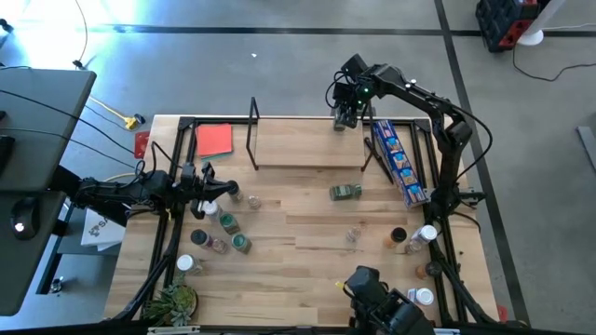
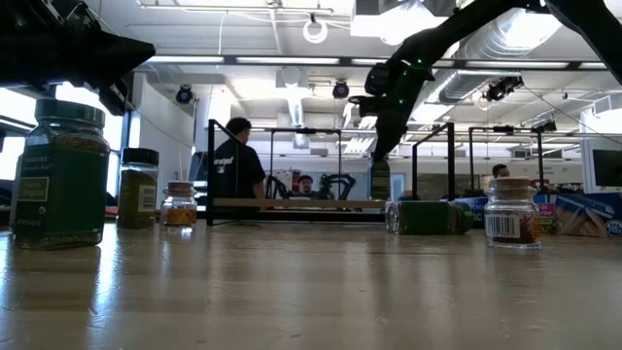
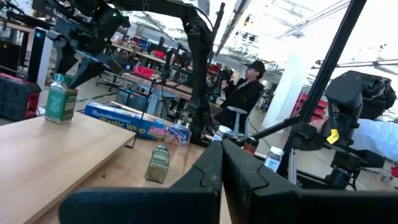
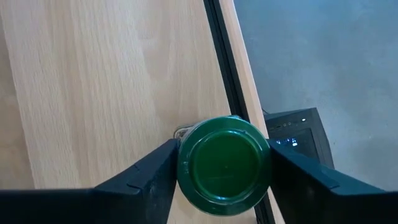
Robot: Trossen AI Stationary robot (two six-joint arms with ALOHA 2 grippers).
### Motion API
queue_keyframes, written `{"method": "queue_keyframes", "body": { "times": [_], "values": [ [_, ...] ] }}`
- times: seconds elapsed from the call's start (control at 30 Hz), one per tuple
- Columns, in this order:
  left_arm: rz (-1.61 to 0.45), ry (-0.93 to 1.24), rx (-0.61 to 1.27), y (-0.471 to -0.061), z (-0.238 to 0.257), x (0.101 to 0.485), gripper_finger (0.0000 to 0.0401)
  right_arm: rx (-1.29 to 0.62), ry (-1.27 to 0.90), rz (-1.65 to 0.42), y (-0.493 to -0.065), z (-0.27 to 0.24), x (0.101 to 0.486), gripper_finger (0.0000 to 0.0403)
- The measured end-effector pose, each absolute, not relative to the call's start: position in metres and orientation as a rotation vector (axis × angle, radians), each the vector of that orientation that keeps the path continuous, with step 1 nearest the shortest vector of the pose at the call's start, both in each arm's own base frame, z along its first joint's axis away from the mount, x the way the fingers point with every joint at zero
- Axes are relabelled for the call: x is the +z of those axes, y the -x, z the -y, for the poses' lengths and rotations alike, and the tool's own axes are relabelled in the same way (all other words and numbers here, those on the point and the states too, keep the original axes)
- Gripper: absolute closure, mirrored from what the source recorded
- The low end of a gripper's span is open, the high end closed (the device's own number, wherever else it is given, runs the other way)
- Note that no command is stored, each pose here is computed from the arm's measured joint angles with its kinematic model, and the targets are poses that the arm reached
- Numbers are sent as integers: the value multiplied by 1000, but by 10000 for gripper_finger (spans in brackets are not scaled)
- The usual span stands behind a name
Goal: Shelf spices
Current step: Put the green seasoning bottle on the shelf aligned with the other green seasoning bottle
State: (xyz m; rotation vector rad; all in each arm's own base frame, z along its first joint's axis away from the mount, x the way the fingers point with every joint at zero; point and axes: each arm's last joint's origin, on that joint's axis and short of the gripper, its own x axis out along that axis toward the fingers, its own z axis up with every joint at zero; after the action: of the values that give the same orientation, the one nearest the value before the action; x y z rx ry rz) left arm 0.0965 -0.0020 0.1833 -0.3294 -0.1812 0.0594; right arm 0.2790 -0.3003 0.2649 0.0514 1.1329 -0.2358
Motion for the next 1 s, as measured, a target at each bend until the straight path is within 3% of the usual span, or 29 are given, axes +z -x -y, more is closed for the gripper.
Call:
{"method": "queue_keyframes", "body": {
  "times": [0.17,0.37,0.67,0.8,1.0],
  "values": [
    [180,329,51,-97,2,183,401,-233,-49,-1134,-279,300,265,138],
    [179,337,47,-97,2,183,401,-233,-42,-1130,-279,300,270,131],
    [179,338,47,-97,2,183,401,-236,23,-1045,-290,292,327,130],
    [179,338,42,-97,2,183,401,-260,64,-1040,-303,268,359,130],
    [174,332,14,-97,3,183,401,-141,61,-1038,-334,199,387,130]
  ]
}}
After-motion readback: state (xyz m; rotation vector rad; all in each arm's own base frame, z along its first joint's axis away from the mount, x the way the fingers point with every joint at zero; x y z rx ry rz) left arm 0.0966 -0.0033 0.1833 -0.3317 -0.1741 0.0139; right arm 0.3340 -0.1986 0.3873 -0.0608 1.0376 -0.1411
